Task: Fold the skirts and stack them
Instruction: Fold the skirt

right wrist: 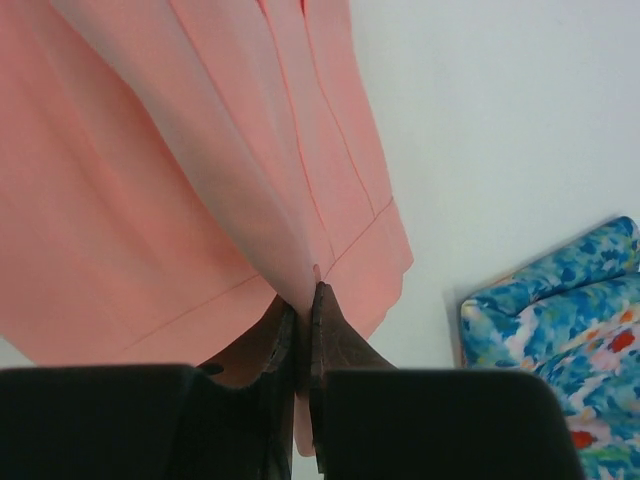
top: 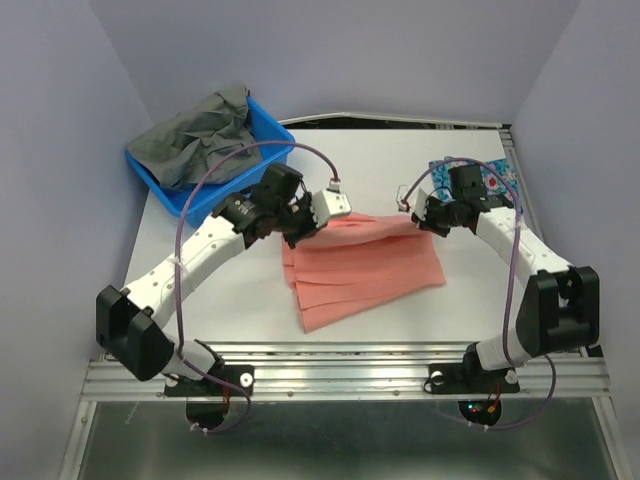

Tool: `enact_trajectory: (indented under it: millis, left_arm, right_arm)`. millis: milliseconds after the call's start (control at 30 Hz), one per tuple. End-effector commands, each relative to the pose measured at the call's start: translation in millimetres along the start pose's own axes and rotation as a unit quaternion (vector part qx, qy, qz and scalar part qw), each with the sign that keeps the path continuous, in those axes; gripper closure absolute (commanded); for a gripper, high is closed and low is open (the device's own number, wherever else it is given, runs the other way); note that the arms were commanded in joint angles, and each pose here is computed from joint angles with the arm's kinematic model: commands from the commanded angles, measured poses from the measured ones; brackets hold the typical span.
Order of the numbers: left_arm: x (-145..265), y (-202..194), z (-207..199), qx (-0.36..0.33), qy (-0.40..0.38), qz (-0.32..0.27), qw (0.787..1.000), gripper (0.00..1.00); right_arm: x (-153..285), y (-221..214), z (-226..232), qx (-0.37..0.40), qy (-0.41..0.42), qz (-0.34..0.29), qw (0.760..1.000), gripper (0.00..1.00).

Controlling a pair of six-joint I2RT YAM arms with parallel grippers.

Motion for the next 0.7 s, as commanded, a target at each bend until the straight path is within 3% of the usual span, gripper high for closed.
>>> enact_trajectory:
  millis: [0,33,67,167,300,433,467,600,633,667]
  left_arm:
    - [5.7,-22.5,-62.8,-0.009,-0.077,0.023,0.997,1.00]
    - [6.4,-31.7,-79.3,-0.009,-0.106,0.032,0.994,1.00]
    - [5.7,-40.9,-119.1,-0.033,-0.183,0.033,0.982,1.00]
    - [-3.0,-52.7,-145.4,-0.050,-0.223,0.053,0.972,1.00]
    - [-25.7,-90.9,-166.8,-0.077,-0.271,0.129,0.951,1.00]
    - [-33.8,-91.4,-180.3,-0.070,-0.305,0.122,0.942,1.00]
    - [-35.9,-91.3,-181.8,-0.071,-0.304,0.120,0.942,1.00]
    - [-47.4,-107.0,-184.2,-0.073,-0.306,0.161,0.936,0.97]
    - [-47.7,-108.6,-180.8,-0.087,-0.300,0.167,0.935,0.90]
    - [-45.0,-107.8,-177.7,-0.092,-0.293,0.168,0.937,0.73]
  right_arm:
    - [24.1,-7.6,12.5,0.095,-0.029,-0.002,0.995,1.00]
    - [18.1,-17.5,29.5,0.109,-0.007,-0.001,0.994,0.99]
    - [14.0,-31.9,61.6,0.131,0.020,-0.006,0.991,0.99]
    - [15.7,-39.1,85.2,0.164,0.038,-0.015,0.986,0.99]
    - [12.5,-52.8,121.2,0.199,0.067,-0.030,0.977,0.99]
    - [16.2,-58.8,144.7,0.238,0.076,-0.041,0.967,0.99]
    - [16.7,-60.3,148.9,0.244,0.080,-0.042,0.966,0.95]
    - [24.5,-53.4,156.2,0.242,0.086,-0.059,0.965,0.52]
    - [29.7,-47.3,150.5,0.232,0.078,-0.061,0.968,0.25]
    - [34.2,-43.5,148.0,0.222,0.075,-0.061,0.970,0.11]
Point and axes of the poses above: each gripper's point midway between its finger pads, its own x axis back along the fingers, its own z axis along the line the jaws close on, y = z × x, the point moved 5 cm from there along x, back along the fingers, and after that the axes turned 2 degrees about x, right-handed, at the moved point
